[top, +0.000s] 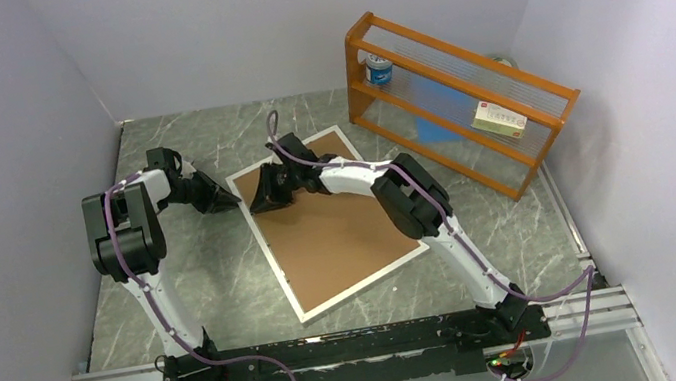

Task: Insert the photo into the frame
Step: Install the photo frame at the center of the board, then adjust the photo frame at the center of the board.

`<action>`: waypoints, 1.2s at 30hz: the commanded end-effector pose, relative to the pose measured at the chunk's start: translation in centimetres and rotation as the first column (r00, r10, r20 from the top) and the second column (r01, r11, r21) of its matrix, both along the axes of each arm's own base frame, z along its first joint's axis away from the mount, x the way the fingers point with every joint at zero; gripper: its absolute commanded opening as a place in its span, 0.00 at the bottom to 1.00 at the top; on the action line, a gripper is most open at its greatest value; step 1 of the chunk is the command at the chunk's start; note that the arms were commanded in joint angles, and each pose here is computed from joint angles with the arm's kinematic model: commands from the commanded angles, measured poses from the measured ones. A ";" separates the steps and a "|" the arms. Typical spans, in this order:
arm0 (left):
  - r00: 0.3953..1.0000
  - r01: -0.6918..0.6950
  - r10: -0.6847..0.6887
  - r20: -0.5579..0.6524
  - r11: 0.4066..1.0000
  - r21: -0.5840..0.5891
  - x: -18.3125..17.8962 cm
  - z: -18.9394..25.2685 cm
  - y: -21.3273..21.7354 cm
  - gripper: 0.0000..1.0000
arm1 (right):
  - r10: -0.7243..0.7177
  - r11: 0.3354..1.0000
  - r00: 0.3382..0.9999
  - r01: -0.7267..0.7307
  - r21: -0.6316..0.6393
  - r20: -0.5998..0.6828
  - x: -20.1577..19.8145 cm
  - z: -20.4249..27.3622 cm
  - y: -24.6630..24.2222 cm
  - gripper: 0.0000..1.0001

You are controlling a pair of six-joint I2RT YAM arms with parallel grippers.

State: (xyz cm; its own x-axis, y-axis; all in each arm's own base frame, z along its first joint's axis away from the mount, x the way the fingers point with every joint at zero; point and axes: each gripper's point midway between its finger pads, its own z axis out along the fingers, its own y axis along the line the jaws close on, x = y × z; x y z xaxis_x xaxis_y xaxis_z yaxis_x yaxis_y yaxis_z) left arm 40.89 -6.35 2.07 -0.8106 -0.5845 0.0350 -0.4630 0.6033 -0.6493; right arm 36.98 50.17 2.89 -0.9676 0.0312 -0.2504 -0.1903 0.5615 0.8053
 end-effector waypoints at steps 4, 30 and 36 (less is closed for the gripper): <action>0.981 0.022 0.009 -0.195 0.987 0.156 -3.8 -5.7 1.2 0.15 | -0.159 0.868 0.985 0.168 -0.467 0.058 1.4 -8.5 -8.3 0.24; 0.998 0.051 -0.051 -0.026 0.999 0.007 -3.8 -0.3 -1.3 0.68 | -0.278 0.669 0.915 0.403 -0.624 0.293 2.7 2.5 -30.9 0.88; 0.999 0.052 -0.052 -0.013 0.998 -0.022 -4.4 0.1 -1.8 0.68 | -0.274 0.766 0.946 0.325 -0.555 0.176 0.4 1.3 -29.8 0.89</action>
State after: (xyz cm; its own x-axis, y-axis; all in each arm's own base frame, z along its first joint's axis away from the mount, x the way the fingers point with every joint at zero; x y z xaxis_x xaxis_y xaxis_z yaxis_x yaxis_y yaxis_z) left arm 37.90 -8.39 3.37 -0.8413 -0.5380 0.0520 -0.4167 0.5844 -0.6963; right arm 38.29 19.02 3.51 -0.8944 0.1297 -0.4280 0.0504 0.9802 0.1916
